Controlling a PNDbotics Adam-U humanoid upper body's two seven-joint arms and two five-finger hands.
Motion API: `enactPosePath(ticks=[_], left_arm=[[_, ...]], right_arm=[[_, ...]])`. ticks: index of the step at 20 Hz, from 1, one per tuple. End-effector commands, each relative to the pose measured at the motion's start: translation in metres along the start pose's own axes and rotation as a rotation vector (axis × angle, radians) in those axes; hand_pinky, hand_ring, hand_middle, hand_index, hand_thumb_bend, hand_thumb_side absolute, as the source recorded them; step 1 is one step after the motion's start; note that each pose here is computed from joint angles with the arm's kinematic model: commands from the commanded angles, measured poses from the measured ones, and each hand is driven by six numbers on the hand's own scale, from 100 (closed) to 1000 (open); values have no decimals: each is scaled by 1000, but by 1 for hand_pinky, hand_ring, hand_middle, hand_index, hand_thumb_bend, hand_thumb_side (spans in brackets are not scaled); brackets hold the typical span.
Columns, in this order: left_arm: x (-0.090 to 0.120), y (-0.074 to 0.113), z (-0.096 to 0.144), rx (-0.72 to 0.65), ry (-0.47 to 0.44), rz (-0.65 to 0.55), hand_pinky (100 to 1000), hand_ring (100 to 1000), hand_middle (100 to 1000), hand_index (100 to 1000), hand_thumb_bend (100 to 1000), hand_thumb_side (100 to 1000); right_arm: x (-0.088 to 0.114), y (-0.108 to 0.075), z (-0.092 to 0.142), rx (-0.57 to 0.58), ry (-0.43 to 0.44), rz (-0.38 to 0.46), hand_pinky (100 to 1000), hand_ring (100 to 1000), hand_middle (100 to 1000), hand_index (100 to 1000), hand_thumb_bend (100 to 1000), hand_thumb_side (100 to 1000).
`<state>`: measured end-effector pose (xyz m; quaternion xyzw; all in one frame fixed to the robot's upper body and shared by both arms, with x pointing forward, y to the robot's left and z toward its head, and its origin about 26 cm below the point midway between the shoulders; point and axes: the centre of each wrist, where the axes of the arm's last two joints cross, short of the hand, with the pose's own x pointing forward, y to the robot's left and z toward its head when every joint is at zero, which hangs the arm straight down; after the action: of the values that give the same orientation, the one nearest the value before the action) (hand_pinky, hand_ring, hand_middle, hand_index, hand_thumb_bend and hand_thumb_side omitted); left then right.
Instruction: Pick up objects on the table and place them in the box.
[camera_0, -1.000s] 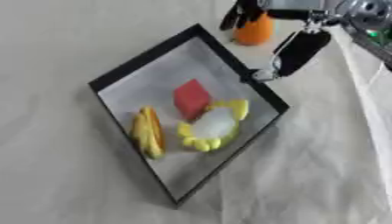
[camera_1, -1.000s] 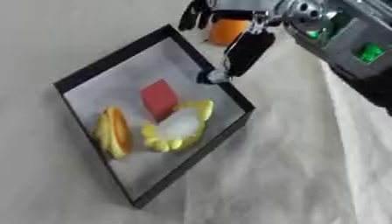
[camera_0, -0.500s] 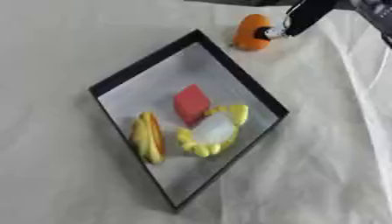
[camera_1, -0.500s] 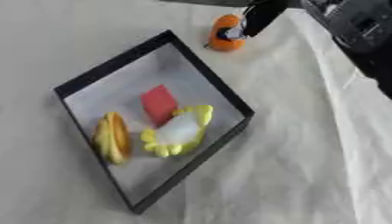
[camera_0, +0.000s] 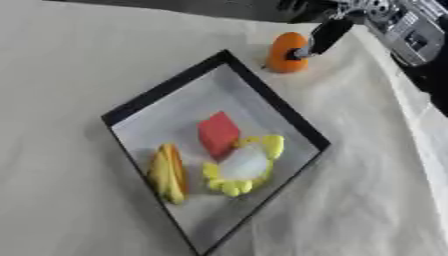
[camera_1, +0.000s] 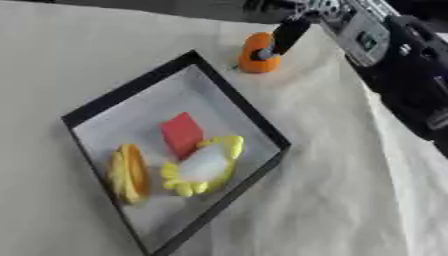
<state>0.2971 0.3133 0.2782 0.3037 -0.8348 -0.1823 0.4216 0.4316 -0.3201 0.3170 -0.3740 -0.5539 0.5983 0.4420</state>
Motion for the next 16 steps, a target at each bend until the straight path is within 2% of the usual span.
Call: enactPosePath(ticks=[1,16], left_arm=[[8,10,-4,23,-35,-12,862,791,734,800,366,573],[9,9,-4,24,-42,-3,864,792,734,800,360,581]], right_arm=[[-14,-12,3,-17,40,16,871,863,838,870,526,217],[-44,5,-11,4,159,28,869,865,847,874,545,203]])
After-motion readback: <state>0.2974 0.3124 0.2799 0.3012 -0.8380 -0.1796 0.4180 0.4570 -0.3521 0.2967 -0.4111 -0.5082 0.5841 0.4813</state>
